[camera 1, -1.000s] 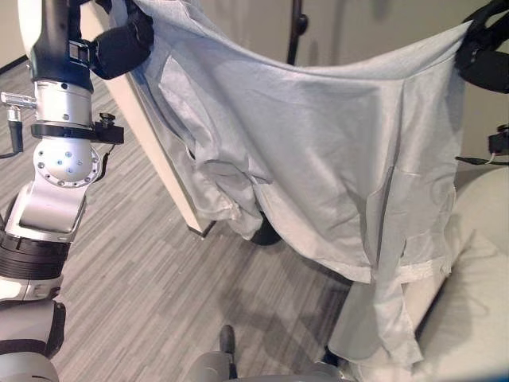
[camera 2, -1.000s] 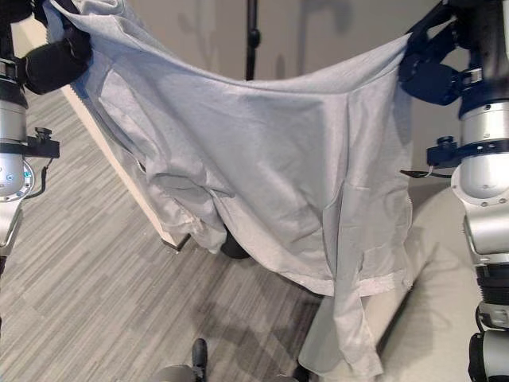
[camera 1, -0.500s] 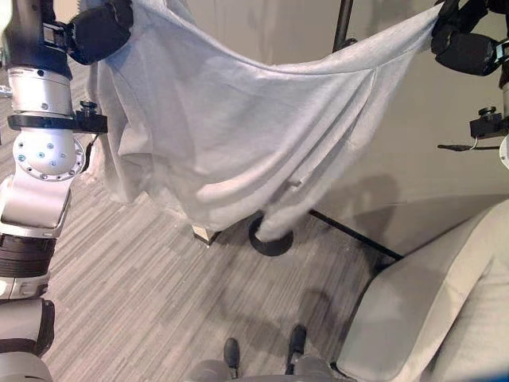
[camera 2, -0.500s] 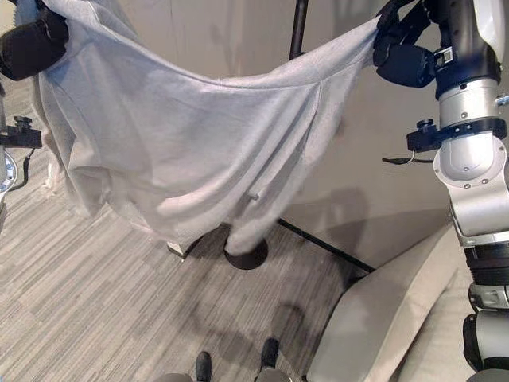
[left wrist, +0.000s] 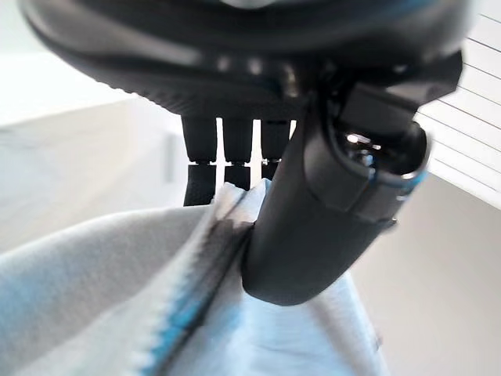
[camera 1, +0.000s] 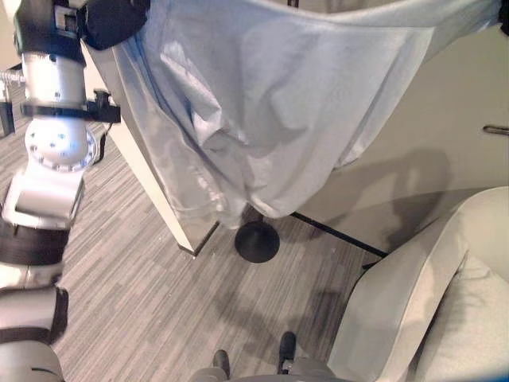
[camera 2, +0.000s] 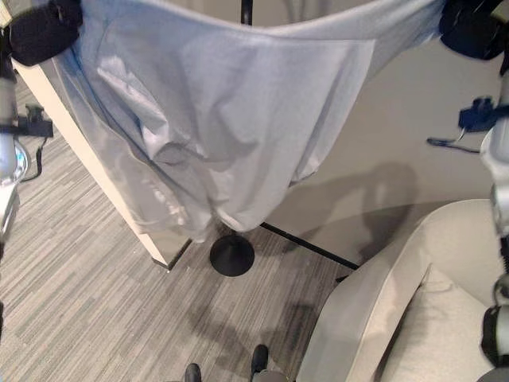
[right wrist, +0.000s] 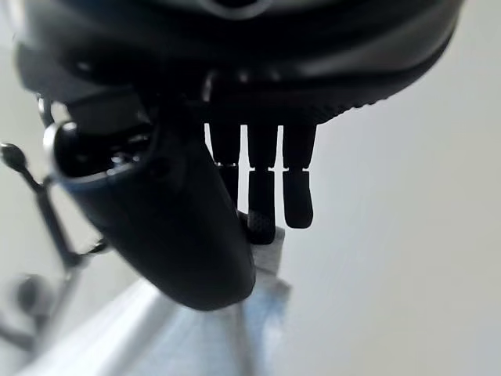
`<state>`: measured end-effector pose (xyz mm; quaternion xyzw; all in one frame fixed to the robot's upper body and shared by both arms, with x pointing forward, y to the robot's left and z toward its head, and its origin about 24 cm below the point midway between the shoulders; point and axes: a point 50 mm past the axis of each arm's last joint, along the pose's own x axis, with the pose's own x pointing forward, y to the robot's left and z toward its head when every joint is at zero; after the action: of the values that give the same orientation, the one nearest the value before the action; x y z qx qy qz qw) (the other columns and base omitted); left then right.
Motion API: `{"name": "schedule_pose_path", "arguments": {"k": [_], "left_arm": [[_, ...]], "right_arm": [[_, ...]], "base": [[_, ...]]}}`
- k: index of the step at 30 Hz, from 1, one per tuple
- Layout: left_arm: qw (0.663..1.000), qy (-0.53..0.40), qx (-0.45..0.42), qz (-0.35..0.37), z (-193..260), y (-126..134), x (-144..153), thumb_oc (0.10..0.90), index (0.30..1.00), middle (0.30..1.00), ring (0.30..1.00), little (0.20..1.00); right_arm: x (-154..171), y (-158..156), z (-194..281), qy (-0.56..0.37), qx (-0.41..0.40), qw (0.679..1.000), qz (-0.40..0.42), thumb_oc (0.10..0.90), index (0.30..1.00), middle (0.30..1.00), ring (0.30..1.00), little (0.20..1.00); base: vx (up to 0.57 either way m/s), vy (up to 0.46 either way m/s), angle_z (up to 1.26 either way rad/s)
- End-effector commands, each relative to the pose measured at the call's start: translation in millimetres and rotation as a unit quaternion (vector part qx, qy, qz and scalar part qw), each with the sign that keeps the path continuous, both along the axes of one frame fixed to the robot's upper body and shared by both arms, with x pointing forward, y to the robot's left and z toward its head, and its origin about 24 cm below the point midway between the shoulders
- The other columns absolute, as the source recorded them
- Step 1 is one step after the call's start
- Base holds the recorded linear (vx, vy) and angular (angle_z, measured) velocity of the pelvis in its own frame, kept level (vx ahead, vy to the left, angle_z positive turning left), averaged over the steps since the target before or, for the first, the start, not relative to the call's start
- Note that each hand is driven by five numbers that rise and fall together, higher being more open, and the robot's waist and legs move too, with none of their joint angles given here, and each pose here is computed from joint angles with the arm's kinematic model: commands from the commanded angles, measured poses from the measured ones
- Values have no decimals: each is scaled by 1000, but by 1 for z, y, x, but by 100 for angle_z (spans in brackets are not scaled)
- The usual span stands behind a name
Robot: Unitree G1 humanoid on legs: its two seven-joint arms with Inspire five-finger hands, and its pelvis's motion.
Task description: Hang the clothes on the sofa on the clothes rack.
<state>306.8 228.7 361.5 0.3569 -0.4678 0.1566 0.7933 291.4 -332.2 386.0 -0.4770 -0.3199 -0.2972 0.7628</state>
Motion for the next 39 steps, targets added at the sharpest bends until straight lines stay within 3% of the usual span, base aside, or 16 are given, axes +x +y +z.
{"name": "schedule_pose_path", "arguments": {"k": [1, 10, 20, 28, 39], "left_arm": [[998, -68, -2, 16, 37, -5, -6, 400, 300, 300, 300, 300], [994, -18, 13, 105, 74, -9, 31, 400, 300, 300, 300, 300], [988, 13, 29, 153, 77, -15, 48, 400, 300, 300, 300, 300], [974, 49, 56, 213, 75, -10, 60, 400, 300, 300, 300, 300], [973, 58, 22, 221, 61, 10, 60, 400, 300, 300, 300, 300]], "right_arm": [[-23, 22, 54, -121, -3, 992, 36, 400, 300, 300, 300, 300], [5, 48, 99, -93, 8, 995, 19, 400, 300, 300, 300, 300], [24, 71, 106, -72, 11, 997, 17, 400, 300, 300, 300, 300], [31, 74, 107, -62, 8, 998, -21, 400, 300, 300, 300, 300], [26, 66, 106, -73, 20, 997, -18, 400, 300, 300, 300, 300]], "base": [[42, -83, -19], [40, -67, -2], [8, -41, 1], [-17, -13, 0], [43, -10, 0]]}}
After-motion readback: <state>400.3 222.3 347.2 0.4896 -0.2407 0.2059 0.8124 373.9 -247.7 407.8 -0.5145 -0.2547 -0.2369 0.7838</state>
